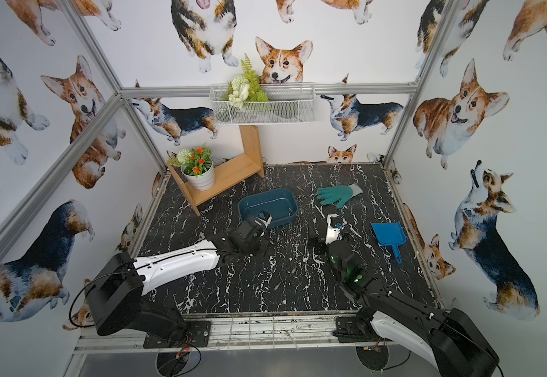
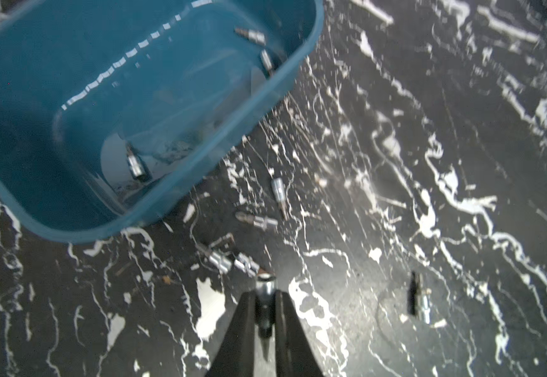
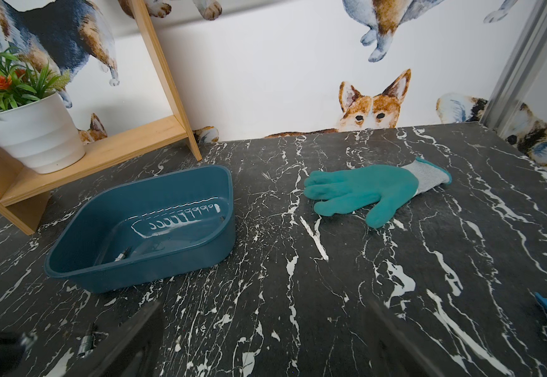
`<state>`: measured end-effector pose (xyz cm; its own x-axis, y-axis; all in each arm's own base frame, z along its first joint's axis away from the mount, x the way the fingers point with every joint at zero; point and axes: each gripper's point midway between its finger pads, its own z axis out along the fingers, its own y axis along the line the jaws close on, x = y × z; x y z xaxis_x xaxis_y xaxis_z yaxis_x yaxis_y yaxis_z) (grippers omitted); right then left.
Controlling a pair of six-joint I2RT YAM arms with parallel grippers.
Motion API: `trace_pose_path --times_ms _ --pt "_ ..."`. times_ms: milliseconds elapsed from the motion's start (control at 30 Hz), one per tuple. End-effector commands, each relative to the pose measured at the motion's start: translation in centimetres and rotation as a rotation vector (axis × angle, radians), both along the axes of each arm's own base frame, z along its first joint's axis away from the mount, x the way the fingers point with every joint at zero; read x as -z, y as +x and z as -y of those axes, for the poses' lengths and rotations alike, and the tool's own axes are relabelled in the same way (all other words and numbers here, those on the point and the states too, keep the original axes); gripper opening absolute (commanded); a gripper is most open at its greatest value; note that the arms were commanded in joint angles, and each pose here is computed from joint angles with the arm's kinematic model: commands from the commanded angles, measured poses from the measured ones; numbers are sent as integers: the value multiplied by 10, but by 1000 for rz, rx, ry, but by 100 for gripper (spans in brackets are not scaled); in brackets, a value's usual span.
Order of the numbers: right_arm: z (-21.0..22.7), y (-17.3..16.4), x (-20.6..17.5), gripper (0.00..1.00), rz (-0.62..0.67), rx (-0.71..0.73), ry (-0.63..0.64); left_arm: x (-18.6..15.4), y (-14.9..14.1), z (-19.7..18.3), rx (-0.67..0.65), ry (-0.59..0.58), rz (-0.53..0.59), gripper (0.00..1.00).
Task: Put the bit on the desktop into the storage box
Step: Pick up the screwdriver bit from the center of the board, then place the screwdriver bit in the storage box.
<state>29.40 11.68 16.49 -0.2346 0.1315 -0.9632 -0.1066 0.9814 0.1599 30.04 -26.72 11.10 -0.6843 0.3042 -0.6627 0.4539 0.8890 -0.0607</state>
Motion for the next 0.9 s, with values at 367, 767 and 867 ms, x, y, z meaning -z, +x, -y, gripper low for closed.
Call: trace_pose_path --times_ms 367,767,867 --pt "1 1 -5 100 23 6 3 -8 116 -19 -87 -130 56 16" --pt "-1 2 -4 100 19 -3 -3 0 144 -40 -167 -192 74 44" --pt "-3 2 -4 100 16 -14 0 -11 140 -44 -177 -214 91 55"
